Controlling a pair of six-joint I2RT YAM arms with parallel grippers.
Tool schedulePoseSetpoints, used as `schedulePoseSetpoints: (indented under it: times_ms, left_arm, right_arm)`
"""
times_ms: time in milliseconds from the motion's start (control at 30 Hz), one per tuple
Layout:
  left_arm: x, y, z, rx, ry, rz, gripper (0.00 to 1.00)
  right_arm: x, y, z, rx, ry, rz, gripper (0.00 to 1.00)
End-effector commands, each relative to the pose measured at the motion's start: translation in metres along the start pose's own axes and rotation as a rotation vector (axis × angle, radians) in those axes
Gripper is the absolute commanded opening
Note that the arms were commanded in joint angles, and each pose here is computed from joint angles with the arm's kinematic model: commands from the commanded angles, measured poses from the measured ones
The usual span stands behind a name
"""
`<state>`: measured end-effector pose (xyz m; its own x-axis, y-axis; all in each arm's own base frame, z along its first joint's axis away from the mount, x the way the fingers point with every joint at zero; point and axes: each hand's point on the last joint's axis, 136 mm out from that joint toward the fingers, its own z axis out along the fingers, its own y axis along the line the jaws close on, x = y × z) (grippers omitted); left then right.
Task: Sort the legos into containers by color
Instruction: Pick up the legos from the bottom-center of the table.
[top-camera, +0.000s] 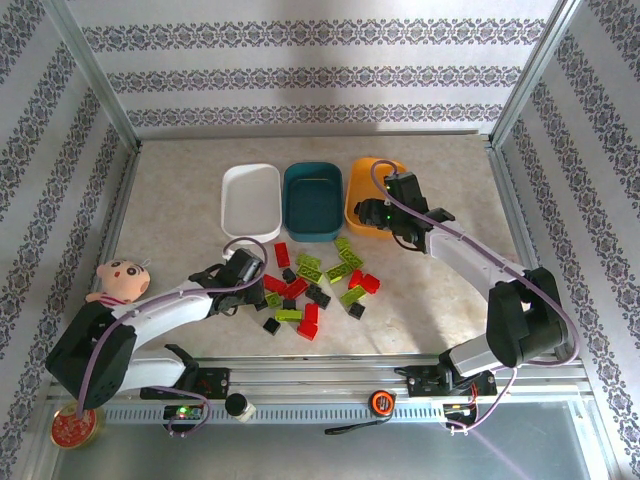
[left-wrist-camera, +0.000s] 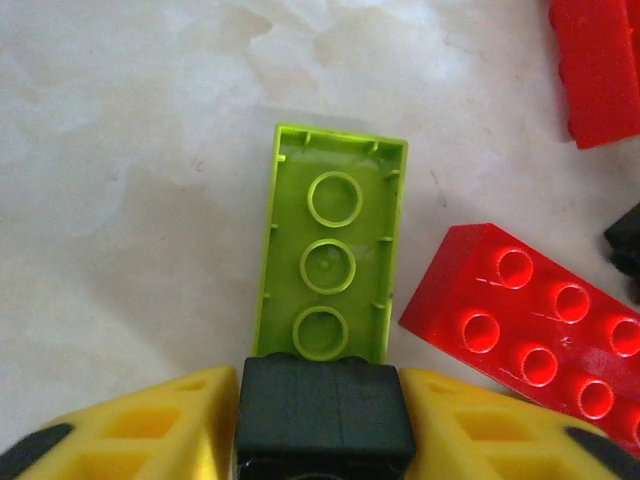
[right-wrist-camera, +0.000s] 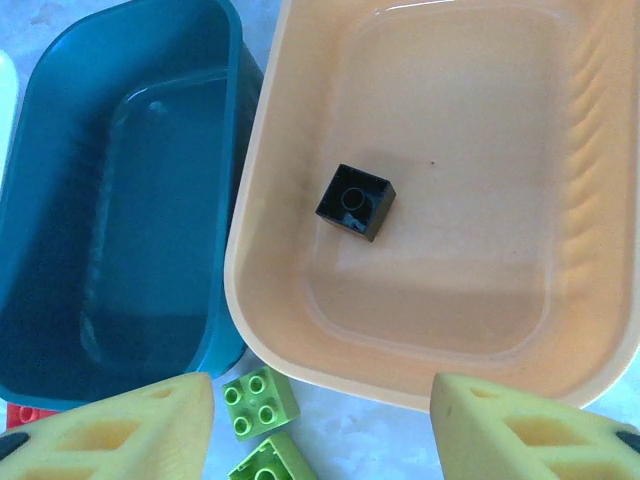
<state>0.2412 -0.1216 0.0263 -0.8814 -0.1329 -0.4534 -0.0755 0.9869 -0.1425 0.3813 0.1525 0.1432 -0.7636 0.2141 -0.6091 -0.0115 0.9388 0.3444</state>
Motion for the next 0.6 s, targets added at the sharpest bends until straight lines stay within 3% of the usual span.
schedulePoseSetpoints:
  times_ms: [0, 133, 267, 433, 567]
  left_arm:
    - [-0.007, -0.004, -0.004, 0.016, -0.044, 0.017, 0.32]
    - [-0.021, -0.015, -0.027, 0.072, -0.080, 0.019, 0.30]
    - [-0.060, -0.051, -0.063, 0.177, -0.160, 0.051, 0.30]
    - [-0.113, -0.140, -0.071, 0.336, -0.204, 0.142, 0.31]
    - [-0.154, -0.217, -0.049, 0.488, -0.186, 0.162, 0.31]
  right_arm:
    - [0.003, -0.003, -0.006, 0.007, -0.010, 0.011, 0.60]
    - [0.005, -0.005, -0.012, 0.006, -0.018, 0.016, 0.60]
    - [0.014, -0.012, -0.019, 0.016, -0.029, 0.031, 0.60]
    - [0.040, -0.033, -0.028, 0.053, -0.034, 0.061, 0.60]
    - [0.062, -0.047, -0.035, 0.075, -0.018, 0.070, 0.60]
